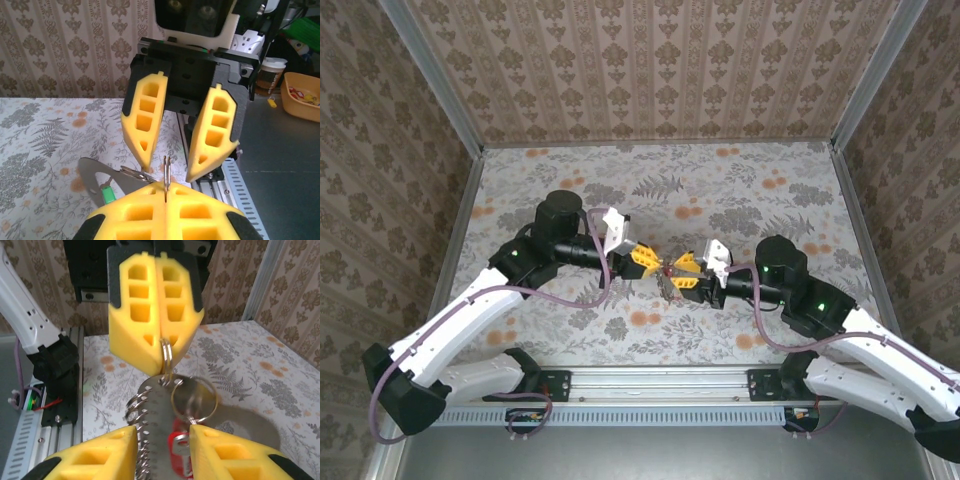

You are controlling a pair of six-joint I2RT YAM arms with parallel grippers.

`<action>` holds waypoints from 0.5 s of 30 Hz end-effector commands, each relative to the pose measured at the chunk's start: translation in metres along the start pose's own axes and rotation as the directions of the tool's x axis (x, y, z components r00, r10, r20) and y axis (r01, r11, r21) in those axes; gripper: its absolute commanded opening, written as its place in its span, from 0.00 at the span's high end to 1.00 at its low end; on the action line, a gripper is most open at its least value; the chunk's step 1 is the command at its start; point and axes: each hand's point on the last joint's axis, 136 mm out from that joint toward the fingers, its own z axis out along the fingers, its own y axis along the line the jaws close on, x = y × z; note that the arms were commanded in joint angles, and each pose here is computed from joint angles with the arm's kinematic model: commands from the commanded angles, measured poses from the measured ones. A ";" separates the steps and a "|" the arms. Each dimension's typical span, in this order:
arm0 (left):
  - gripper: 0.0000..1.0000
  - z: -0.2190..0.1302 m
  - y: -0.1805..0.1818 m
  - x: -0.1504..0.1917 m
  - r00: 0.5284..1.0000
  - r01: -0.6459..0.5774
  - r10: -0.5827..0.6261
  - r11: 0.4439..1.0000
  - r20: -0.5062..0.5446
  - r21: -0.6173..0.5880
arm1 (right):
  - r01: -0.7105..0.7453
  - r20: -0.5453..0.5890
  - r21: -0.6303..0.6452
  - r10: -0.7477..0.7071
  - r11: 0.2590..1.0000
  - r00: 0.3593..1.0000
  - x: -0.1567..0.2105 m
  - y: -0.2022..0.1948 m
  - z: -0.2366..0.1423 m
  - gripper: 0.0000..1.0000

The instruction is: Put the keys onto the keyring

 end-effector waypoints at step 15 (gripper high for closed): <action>1.00 0.004 -0.002 0.003 0.997 -0.018 0.019 1.000 -0.078 0.006 | 0.023 0.092 -0.073 -0.016 0.997 0.996 -0.032 0.006 0.010 0.76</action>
